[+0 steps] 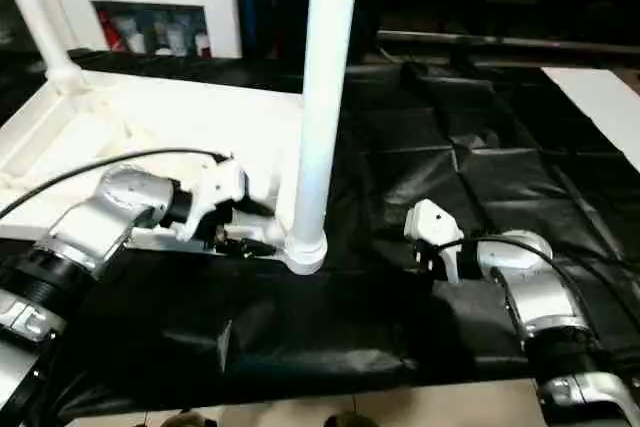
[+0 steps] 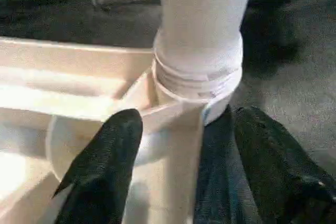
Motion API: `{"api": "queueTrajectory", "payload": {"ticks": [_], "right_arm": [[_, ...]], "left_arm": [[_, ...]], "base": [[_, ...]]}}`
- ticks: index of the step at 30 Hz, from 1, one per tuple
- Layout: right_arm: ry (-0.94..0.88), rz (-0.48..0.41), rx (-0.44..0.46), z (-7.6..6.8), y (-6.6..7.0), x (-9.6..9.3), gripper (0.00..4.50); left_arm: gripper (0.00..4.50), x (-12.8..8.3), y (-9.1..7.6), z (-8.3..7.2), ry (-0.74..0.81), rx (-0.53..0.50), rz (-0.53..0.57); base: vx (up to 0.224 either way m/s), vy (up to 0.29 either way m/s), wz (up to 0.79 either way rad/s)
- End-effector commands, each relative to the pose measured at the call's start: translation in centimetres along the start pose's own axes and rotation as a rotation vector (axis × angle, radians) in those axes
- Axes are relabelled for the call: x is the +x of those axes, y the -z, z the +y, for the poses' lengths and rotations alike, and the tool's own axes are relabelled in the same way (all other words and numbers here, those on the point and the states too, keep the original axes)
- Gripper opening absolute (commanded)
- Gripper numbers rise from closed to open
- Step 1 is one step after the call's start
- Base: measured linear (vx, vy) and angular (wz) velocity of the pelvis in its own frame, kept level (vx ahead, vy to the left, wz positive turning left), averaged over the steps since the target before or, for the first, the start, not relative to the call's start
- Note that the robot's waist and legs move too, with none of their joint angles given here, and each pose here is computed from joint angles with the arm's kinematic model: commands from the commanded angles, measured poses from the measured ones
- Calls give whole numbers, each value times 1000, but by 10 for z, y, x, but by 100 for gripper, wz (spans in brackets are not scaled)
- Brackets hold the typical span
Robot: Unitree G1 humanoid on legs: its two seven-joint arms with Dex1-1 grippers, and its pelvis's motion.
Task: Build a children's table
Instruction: Rotate leg to tighten
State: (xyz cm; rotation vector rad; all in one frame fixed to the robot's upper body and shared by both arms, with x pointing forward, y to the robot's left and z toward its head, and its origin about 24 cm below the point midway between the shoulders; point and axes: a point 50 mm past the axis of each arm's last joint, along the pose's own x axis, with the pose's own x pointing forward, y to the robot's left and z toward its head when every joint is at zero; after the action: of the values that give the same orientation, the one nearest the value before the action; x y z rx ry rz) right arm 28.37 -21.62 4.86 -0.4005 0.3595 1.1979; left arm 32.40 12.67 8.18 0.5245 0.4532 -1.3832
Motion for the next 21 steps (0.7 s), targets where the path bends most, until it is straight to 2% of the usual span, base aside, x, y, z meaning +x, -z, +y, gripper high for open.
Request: {"api": "queueTrajectory", "payload": {"ticks": [1,5,7,10,12,16,21], "right_arm": [[-8,-3,-8,-1,-5,-4,304],[-32,-3,-8,3,-9,-8,304],[-37,4,4,7,-9,-10,304],[-45,6,16,11,-9,-12,304],[-51,12,21,14,-8,-11,304],[-44,21,25,17,-8,-12,304],[-44,33,29,20,-7,-14,304]], "left_arm": [[286,0,0,1,9,10,31],[259,7,2,-1,41,22,15],[241,8,5,-1,77,37,44],[233,7,6,2,67,52,69],[198,5,7,5,56,50,82],[166,-2,16,12,25,49,123],[126,1,17,12,24,49,115]], "base": [[0,0,0],[0,0,0],[0,0,0],[0,0,0],[0,0,0],[0,0,0],[0,0,0]]}}
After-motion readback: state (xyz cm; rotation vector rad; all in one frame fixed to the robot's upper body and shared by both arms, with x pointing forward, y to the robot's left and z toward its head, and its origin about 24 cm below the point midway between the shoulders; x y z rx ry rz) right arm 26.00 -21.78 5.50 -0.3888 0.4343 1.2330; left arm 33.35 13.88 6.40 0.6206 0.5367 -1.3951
